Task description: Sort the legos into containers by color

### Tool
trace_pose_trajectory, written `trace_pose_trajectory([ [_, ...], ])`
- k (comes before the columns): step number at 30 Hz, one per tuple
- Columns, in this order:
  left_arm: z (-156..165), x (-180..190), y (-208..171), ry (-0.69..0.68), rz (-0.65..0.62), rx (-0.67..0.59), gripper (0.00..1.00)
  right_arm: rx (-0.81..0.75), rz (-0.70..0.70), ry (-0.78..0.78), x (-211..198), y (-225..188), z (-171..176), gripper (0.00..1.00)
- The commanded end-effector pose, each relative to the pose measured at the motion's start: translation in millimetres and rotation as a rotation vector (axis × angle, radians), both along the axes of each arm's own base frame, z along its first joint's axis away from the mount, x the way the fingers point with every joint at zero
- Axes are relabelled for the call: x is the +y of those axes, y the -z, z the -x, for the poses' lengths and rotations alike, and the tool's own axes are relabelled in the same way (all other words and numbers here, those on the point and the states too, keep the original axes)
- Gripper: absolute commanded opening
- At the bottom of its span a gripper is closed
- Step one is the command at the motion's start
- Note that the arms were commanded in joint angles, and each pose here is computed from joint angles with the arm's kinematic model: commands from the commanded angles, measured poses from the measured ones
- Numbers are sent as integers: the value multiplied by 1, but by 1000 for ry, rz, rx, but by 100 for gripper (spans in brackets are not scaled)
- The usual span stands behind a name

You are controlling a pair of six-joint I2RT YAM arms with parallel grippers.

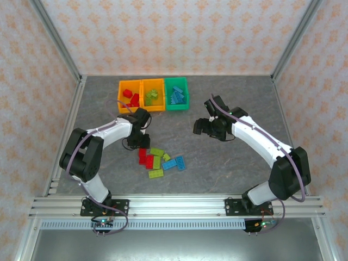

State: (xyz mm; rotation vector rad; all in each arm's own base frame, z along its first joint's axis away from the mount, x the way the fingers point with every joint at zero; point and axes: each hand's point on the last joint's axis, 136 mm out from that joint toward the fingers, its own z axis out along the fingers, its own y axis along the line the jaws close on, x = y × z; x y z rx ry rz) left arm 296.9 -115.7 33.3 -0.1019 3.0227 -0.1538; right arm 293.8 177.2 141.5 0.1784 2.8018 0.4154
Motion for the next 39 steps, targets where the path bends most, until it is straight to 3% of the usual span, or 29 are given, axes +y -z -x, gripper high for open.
trace_pose_trajectory([
  [1, -39, 17, -65, -87, 14, -185, 23, -44, -8, 11, 2, -15, -9, 85],
  [5, -95, 48, -123, -158, -61, -380, 24, -66, -10, 24, 3, -17, -16, 85],
  [8, -138, 72, -142, -206, -131, -468, 24, -74, -19, 26, 7, -18, -22, 85],
  [14, -216, 102, -138, -275, -207, -518, 26, -85, -5, 11, 8, -24, -26, 85],
  [22, -277, 98, -137, -259, -207, -574, 37, -70, -21, 2, 8, -26, -16, 85],
  [23, -280, 99, -139, -262, -201, -579, 40, -65, -20, -8, 10, -25, -15, 85],
  [26, -281, 94, -151, -252, -171, -600, 61, -55, 15, -55, 13, -22, -8, 85],
  [28, -277, 90, -164, -236, -143, -619, 67, -65, 45, -123, 21, -21, -4, 85],
  [33, -244, 81, -212, -242, -45, -685, 69, -74, 125, -350, 57, -15, 5, 86],
  [36, -211, 72, -252, -242, 48, -758, 69, -66, 149, -514, 88, -7, 11, 86],
  [39, -171, 76, -272, -229, 43, -788, 70, -41, 164, -710, 123, 7, 23, 86],
])
